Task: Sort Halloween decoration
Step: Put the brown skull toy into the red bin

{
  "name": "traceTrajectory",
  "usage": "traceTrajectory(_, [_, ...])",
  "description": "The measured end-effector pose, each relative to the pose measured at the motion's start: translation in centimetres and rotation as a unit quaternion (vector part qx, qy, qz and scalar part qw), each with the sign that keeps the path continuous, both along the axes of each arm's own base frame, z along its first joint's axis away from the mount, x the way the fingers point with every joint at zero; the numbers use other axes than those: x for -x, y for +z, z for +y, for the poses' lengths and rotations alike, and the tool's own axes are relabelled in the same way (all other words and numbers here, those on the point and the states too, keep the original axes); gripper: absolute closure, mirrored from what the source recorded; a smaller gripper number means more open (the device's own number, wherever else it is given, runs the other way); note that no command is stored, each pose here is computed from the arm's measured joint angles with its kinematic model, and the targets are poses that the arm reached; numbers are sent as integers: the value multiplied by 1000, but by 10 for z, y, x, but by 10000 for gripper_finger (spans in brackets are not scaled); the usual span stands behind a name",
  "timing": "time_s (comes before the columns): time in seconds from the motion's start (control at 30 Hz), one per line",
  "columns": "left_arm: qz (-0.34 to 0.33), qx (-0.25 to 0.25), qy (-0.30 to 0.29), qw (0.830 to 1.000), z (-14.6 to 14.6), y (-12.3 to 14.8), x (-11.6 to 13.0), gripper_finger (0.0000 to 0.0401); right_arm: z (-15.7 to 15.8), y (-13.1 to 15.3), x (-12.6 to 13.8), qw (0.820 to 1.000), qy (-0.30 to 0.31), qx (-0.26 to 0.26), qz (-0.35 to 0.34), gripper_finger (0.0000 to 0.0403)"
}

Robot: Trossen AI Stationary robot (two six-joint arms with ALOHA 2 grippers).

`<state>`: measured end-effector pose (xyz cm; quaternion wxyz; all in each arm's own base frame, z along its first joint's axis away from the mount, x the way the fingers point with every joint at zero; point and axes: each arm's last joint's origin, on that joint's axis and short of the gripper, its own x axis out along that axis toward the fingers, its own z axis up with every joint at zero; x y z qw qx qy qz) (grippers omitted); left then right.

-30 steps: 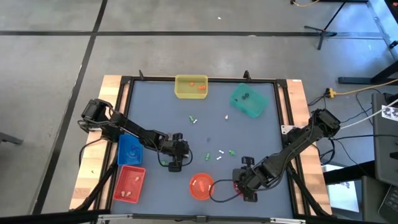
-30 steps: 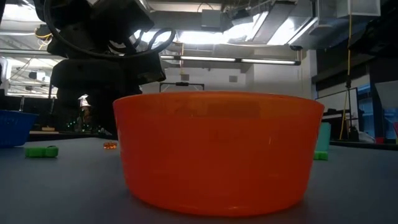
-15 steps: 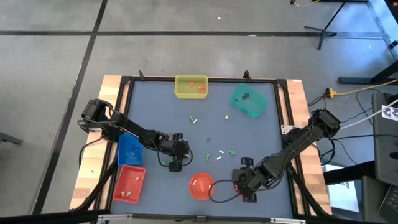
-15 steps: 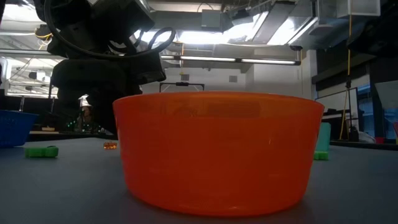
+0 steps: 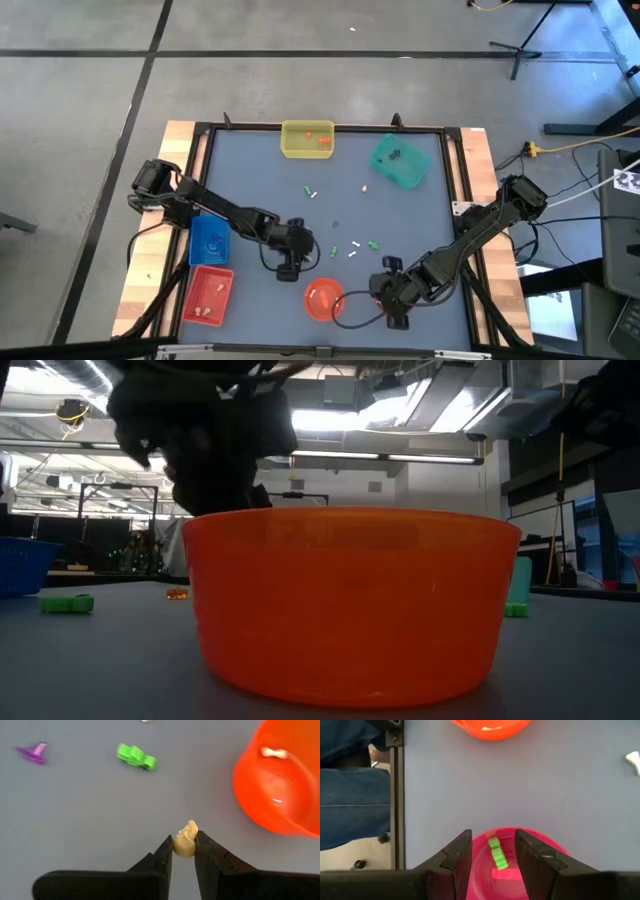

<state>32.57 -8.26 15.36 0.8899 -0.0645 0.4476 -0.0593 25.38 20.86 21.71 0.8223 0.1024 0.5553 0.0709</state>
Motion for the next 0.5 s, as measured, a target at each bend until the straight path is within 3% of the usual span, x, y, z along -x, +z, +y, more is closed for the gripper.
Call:
traceTrajectory(0.37, [136, -13, -61, 989, -36, 53, 4, 359, -2, 0, -2, 998, 17, 46, -33, 258])
traceTrajectory(0.5, [165, -7, -57, 985, -55, 71, 12, 359, -2, 0, -2, 998, 20, 48, -34, 258])
